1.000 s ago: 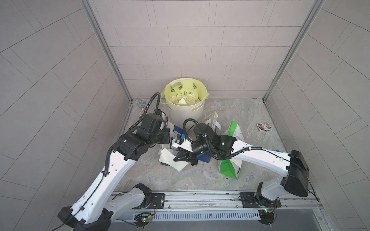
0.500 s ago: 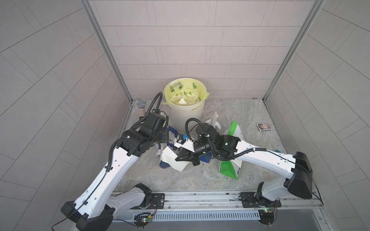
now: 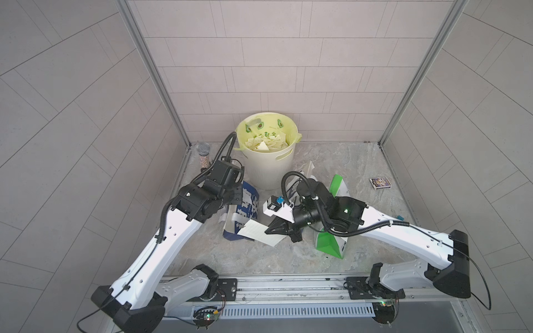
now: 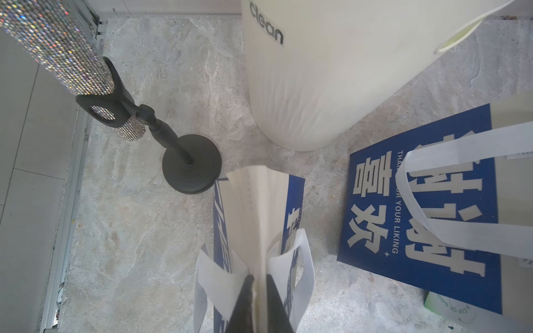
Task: Shred takeout receipts and throw away
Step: Place the takeout bag at the center of the board, then shred the takeout receipt.
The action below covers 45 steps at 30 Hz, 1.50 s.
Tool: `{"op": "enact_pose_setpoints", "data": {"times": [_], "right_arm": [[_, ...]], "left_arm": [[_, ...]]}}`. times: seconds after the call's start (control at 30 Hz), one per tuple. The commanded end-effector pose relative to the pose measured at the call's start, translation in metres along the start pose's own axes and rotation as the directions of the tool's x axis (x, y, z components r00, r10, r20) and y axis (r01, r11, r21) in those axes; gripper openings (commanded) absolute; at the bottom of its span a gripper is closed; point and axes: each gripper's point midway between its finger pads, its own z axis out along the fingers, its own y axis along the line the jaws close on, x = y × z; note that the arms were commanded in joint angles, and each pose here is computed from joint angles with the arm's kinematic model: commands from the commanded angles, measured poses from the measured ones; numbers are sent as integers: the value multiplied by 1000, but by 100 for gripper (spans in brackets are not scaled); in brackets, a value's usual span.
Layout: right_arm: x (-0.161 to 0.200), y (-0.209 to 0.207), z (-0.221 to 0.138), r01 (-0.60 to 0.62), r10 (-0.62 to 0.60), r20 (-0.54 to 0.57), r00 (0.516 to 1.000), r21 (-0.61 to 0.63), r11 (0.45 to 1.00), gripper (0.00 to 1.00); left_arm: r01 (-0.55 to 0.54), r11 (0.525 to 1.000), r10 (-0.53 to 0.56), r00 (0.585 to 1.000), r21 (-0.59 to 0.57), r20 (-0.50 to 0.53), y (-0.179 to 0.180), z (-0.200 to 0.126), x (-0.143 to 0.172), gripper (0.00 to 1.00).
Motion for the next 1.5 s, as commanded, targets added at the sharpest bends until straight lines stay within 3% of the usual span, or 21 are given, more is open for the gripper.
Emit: {"op": "enact_pose_setpoints", "data": {"times": [0.0,0.07,0.17,0.33,0.43,0.57,0.8,0.93,1.27,1.47], "right_arm": [[-8,-8,-23,14,-18,42,999,90,996,0],[-12,-20,-33,-24,12,82,997,148,989,0],[-23,-44,-54,-118,81,162,983,237,964,0],[-44,-68,-85,-234,146,299,943,285,930,0],[-54,-68,-97,-254,161,348,924,242,937,0],[-63,-63,-106,-244,160,373,914,190,951,0],[-83,-46,-112,-201,147,395,907,98,975,0],[-87,-45,-111,-207,163,404,900,68,976,0],[-91,-50,-107,-229,195,418,887,31,973,0],[-96,-53,-107,-243,208,429,879,27,970,0]], "left_arm": [[-3,999,-1,997,54,72,-7,-11,-14,34],[-5,996,-5,994,91,112,-12,-19,-22,53],[-9,990,-17,983,140,185,-17,-35,-36,71],[-112,945,3,941,306,338,-45,-80,-69,79],[-210,851,1,918,482,397,-81,-111,-83,80],[-280,659,-5,927,698,376,-128,-136,-86,82],[-314,428,52,945,847,324,-166,-148,-73,85],[-311,360,84,950,879,301,-175,-150,-68,69],[-289,313,80,957,905,278,-180,-152,-64,18],[-247,337,59,969,909,241,-179,-144,-66,0]]}}
